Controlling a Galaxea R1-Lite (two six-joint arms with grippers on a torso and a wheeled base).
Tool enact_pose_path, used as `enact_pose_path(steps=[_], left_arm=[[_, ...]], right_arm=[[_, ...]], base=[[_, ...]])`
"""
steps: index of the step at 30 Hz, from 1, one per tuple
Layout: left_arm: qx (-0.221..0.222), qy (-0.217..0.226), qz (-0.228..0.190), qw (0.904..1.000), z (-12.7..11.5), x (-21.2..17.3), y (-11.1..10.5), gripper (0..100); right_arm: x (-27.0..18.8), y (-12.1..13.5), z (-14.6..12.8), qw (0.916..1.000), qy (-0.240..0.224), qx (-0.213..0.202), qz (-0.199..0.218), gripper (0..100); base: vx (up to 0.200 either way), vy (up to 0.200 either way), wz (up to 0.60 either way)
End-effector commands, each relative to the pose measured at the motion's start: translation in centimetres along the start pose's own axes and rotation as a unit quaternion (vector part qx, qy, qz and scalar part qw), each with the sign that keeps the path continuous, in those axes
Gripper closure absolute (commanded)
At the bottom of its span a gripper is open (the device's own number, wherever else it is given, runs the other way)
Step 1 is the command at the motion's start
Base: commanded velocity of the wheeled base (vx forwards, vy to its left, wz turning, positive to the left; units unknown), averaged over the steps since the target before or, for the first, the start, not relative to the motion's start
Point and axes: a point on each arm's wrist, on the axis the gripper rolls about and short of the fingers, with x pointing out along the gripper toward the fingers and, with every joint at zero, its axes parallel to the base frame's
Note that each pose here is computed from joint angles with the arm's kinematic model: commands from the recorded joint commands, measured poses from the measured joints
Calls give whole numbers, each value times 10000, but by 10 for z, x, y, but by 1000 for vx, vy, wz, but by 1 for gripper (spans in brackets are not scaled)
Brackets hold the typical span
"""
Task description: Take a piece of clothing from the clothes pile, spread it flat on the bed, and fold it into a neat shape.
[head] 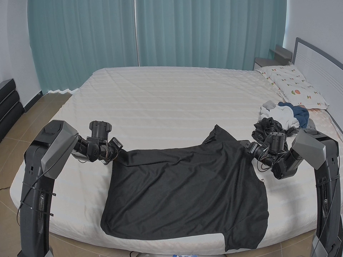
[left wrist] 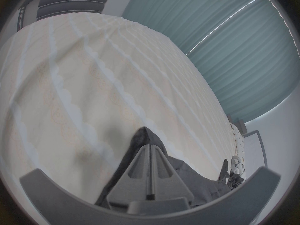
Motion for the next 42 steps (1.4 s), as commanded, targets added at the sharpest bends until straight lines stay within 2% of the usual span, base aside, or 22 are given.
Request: enact_pose_path(steps=[1,2,3,26,27,37,42], left_arm=[[-21,-30,-10,10000,4,-5,-2,100],[-19,-34,-6,10000,4,-7,-1,100],[-18,-44,-18,10000,4,-8,-1,0],[25,-43,-38,10000,2,5,1,0],[60,-24,-24,10000,1,6,1,100],[179,-3,39,9998,-3,10,5,100],[-18,-366,29,9993,12,8,1,100]], right_arm=[[-1,1,0,10000,3,2,11,0],[-1,1,0,10000,-1,5,6,0],[-1,1,1,10000,-14,2,14,0],[0,1,-4,10000,18,-5,18,0],[0,1,-4,10000,18,-5,18,0],[-4,-1,-8,9999,104,-7,-32,0],[-3,-1,-7,10000,87,-9,-30,0]], base=[[0,0,0],[0,0,0],[0,0,0],[0,0,0],[0,0,0],[0,0,0],[0,0,0]])
